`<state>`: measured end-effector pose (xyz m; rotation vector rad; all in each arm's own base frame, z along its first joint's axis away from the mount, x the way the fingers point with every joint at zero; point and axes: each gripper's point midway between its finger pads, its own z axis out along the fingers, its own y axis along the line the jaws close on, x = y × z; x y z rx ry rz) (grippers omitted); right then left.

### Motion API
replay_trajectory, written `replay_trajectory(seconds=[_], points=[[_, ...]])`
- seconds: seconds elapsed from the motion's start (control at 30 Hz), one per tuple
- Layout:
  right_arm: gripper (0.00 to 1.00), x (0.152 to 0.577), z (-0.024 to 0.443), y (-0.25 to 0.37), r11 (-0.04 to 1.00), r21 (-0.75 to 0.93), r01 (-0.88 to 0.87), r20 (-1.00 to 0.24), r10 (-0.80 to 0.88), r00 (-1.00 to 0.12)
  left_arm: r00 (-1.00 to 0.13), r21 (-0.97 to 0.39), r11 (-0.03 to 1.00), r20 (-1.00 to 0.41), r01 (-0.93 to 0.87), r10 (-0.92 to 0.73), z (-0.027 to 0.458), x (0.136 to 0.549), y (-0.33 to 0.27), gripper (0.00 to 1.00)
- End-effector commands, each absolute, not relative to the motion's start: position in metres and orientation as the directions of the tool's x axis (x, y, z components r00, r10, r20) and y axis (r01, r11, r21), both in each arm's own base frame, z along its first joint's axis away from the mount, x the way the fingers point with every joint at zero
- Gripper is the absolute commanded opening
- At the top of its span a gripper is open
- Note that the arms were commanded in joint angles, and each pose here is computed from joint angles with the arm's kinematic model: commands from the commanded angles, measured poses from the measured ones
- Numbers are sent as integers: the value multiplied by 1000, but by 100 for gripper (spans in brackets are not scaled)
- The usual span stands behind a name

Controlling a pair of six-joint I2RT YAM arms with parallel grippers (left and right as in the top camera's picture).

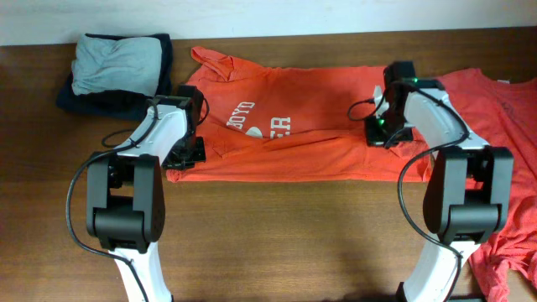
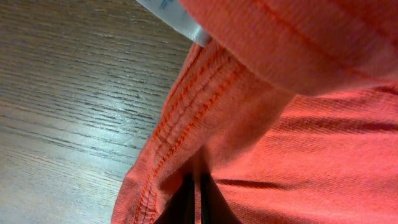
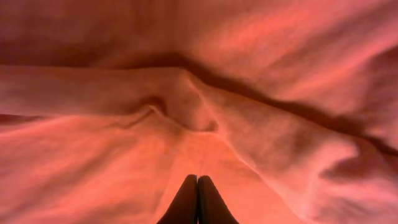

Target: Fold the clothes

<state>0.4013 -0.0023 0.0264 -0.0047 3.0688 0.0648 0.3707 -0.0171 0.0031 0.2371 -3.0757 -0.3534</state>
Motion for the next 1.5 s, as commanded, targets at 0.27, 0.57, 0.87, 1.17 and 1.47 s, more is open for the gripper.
replay_trajectory(seconds=[0.27,0.57,0.87,1.17,1.47], points=[[5,410,16,-33,995,-92,38,-137,25,-990,-985,247,956,39,-156,-171,-5,365,-13,6],[5,450,22,-72,986,-90,140,-314,105,-943,-985,247,956,38,-156,-171,-5,365,-13,6],[4,458,80,-59,993,32,117,-325,121,-938,-985,247,956,37,-157,-171,-5,366,-13,6],[5,396,65,-38,987,107,120,-76,128,-989,-985,241,957,20,-161,-171,-5,370,-14,6],[5,371,25,-54,991,4,132,-20,132,-991,-985,241,957,19,-161,-171,-5,370,-14,7]])
